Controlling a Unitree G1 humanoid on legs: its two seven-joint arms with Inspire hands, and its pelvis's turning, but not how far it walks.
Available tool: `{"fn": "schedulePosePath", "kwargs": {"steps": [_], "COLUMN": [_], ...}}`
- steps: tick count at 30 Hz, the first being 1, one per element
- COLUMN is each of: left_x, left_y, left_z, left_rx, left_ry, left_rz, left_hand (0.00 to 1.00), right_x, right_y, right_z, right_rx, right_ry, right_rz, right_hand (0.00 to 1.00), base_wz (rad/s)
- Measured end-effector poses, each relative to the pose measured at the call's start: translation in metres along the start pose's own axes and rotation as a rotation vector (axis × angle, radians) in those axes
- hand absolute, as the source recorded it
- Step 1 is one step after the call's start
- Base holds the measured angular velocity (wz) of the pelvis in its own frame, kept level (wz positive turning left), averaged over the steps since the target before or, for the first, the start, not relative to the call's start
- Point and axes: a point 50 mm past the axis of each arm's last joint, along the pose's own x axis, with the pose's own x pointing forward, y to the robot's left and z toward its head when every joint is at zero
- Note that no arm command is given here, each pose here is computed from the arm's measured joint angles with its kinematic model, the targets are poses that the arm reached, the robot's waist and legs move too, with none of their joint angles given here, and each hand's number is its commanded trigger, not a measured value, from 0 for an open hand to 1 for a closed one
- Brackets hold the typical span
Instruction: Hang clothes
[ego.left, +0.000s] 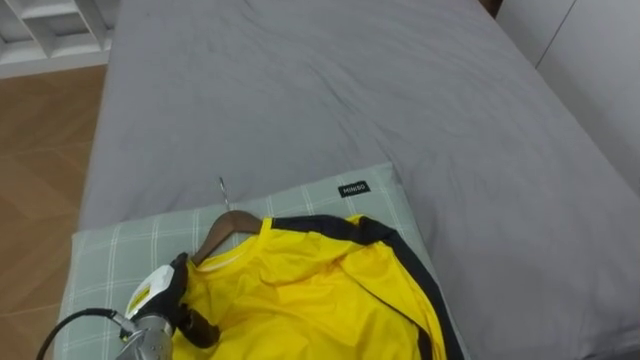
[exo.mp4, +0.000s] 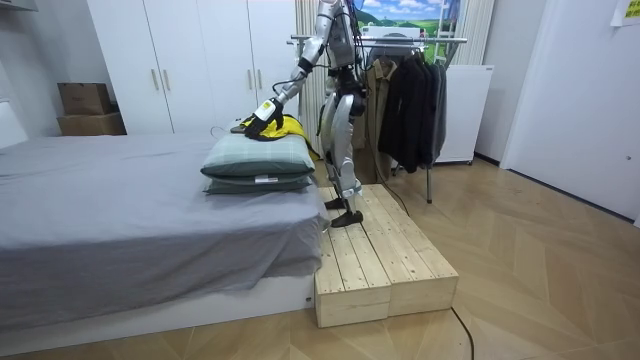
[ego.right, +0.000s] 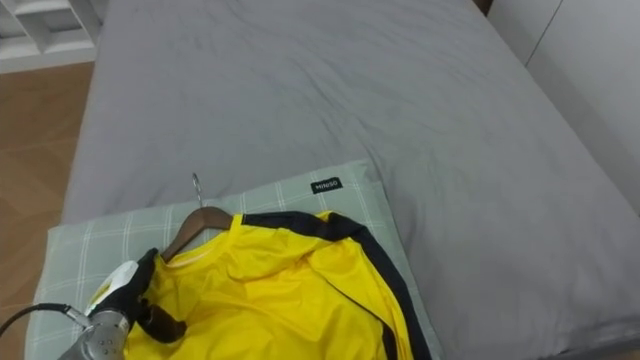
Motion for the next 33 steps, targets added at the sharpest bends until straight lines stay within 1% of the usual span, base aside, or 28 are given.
{"fn": "schedulePosePath", "kwargs": {"steps": [9, 14, 21, 25, 33], "left_x": [0.001, 0.003, 0.004, 0.006, 0.006], "left_y": [0.005, 0.011, 0.014, 0.018, 0.02], "left_z": [0.003, 0.003, 0.005, 0.01, 0.01], "left_rx": [-0.013, 0.002, 0.01, 0.009, 0.01], "left_ry": [-0.015, -0.021, -0.026, -0.038, -0.037], "left_rz": [0.013, 0.026, 0.029, 0.038, 0.033], "left_hand": [0.0, 0.0, 0.0, 0.0, 0.0], "right_x": [0.001, 0.002, 0.002, 0.002, 0.002], "right_y": [0.004, 0.008, 0.01, 0.011, 0.01], "right_z": [0.004, 0.009, 0.01, 0.009, 0.008], "right_rx": [-0.034, -0.042, -0.046, -0.044, -0.013], "right_ry": [-0.004, -0.027, -0.029, -0.027, -0.026], "right_rz": [0.016, 0.032, 0.037, 0.038, 0.036], "right_hand": [0.0, 0.0, 0.0, 0.0, 0.0], "base_wz": [0.0, -0.01, 0.0, 0.0, 0.0]}}
